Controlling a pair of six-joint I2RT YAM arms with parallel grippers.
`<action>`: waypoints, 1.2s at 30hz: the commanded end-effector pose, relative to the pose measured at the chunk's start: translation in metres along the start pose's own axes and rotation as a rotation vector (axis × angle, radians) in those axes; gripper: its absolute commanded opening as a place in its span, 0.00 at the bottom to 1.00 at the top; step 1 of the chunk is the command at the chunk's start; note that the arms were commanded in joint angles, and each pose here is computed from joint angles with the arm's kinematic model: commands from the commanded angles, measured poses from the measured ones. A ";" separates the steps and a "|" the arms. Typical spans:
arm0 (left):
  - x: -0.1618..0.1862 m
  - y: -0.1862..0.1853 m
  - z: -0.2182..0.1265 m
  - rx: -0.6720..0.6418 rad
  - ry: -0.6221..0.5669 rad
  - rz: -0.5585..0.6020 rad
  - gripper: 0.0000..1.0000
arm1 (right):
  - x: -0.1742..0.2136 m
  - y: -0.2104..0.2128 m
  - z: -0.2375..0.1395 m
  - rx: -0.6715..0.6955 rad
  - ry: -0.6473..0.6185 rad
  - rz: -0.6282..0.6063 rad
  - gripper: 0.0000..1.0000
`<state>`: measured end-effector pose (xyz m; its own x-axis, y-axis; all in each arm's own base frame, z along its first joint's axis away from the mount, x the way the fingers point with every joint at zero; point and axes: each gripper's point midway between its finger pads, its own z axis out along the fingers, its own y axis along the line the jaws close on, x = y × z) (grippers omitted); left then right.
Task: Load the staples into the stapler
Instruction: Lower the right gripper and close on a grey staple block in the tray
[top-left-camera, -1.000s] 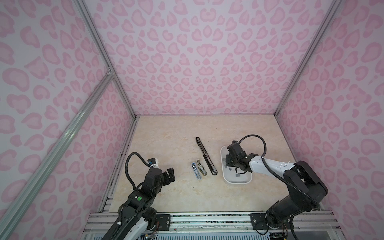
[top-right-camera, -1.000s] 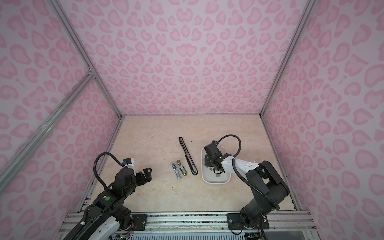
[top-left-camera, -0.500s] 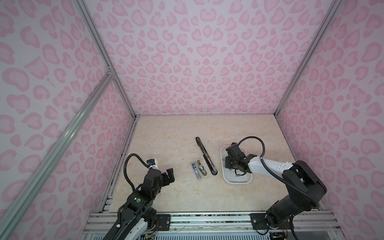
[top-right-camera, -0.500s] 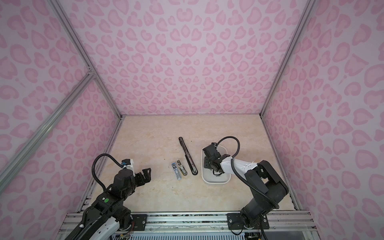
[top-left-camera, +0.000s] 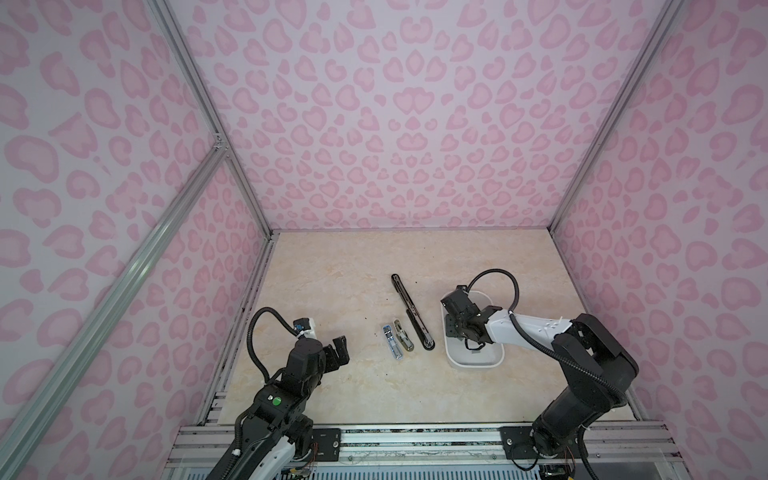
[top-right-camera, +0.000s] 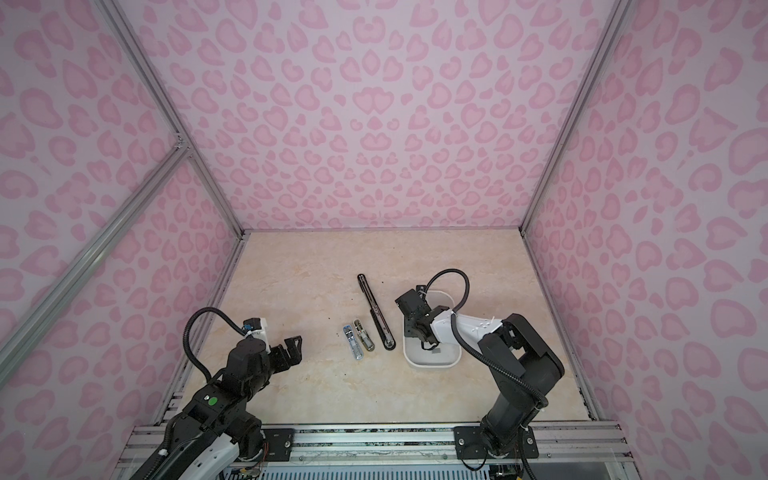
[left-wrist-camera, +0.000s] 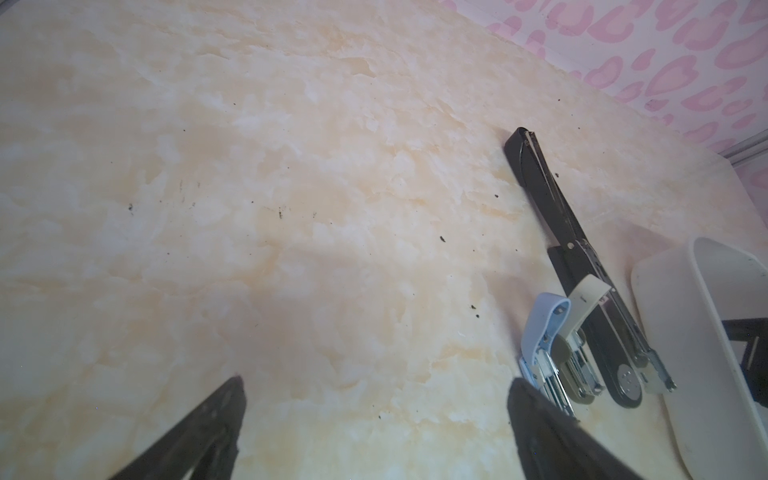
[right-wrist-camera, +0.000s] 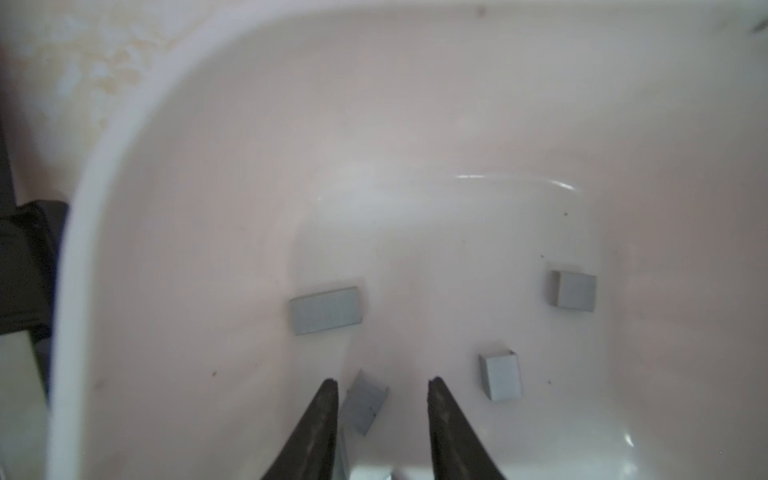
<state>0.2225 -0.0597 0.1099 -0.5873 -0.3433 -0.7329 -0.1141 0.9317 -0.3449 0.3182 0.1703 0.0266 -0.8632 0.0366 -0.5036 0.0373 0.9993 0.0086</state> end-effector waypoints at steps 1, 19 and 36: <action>-0.003 -0.002 0.001 0.008 -0.011 -0.003 0.99 | 0.008 -0.010 0.002 0.044 0.013 -0.012 0.35; -0.003 -0.002 0.000 0.013 -0.012 -0.006 0.99 | 0.013 -0.007 0.004 0.010 0.020 0.001 0.25; -0.002 -0.002 0.000 0.011 -0.010 -0.005 0.99 | 0.016 -0.009 0.011 0.015 0.034 0.005 0.20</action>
<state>0.2223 -0.0603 0.1100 -0.5881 -0.3435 -0.7323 -0.1111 0.9311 -0.3475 0.3172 0.1673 0.0185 -0.8610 0.0517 -0.5060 0.0465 0.9987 0.0231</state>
